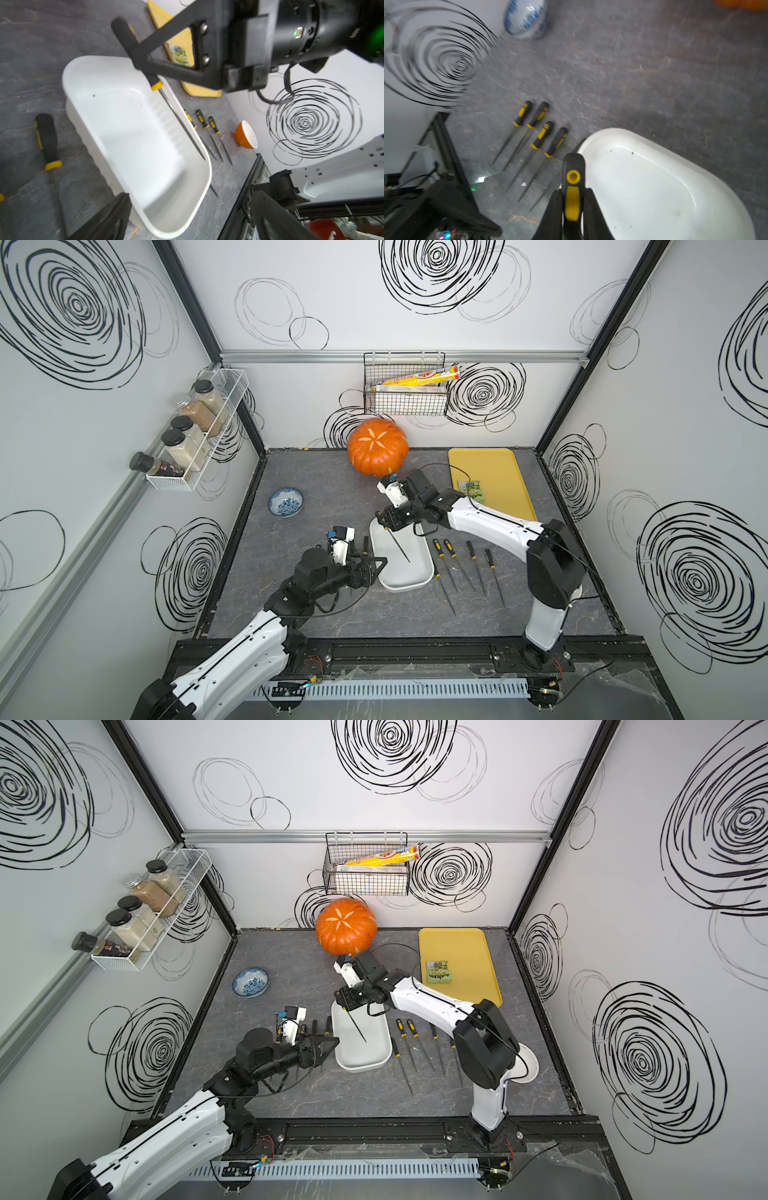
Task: Take the file tool out of the storage box
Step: Pick up the file tool from the storage box, then place the file tool at the center of the board.
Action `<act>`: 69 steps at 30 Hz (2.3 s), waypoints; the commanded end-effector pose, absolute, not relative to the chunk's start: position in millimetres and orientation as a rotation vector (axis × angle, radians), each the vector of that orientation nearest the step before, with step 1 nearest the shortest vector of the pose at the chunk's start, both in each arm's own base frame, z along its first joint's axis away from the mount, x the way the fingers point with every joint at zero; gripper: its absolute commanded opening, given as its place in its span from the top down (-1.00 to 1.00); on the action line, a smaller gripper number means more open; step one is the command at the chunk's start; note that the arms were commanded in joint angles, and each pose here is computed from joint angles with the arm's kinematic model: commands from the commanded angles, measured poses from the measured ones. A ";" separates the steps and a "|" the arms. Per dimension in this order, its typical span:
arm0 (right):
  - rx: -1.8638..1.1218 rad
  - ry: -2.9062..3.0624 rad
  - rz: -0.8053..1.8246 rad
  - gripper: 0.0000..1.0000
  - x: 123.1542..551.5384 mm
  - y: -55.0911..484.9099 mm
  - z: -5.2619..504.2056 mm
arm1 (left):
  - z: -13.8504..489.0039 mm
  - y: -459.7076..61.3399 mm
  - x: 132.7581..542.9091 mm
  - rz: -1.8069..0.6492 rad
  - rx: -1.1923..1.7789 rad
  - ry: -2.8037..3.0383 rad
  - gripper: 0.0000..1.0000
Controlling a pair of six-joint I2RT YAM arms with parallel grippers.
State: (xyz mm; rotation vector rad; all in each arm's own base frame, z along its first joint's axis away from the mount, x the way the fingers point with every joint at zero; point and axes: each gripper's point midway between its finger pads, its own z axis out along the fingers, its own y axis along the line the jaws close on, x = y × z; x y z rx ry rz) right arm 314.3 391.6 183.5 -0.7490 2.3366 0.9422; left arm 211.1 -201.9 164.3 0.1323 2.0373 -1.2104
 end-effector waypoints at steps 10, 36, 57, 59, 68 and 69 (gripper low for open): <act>-0.736 1.954 1.517 1.00 245.3 401.3 268.8 | 211.5 -232.6 193.0 -1.517 0.312 1.791 -0.93; -0.607 1.675 1.742 1.00 222.6 395.8 277.3 | 184.4 -243.4 193.0 -1.522 0.340 1.876 0.41; -0.595 1.831 1.500 -0.27 230.5 341.3 267.8 | 162.5 -173.4 221.9 -0.867 -0.024 2.283 1.00; -0.645 1.916 1.346 -0.27 237.4 328.2 262.5 | 165.9 -161.2 223.0 -0.724 -0.078 2.360 1.00; -0.620 1.930 1.071 -0.32 234.2 272.5 226.1 | 138.4 -88.5 234.1 0.088 -0.225 2.756 1.00; -0.614 1.934 1.063 -0.33 231.7 268.9 222.4 | 126.3 -76.4 231.9 0.168 -0.243 2.801 1.00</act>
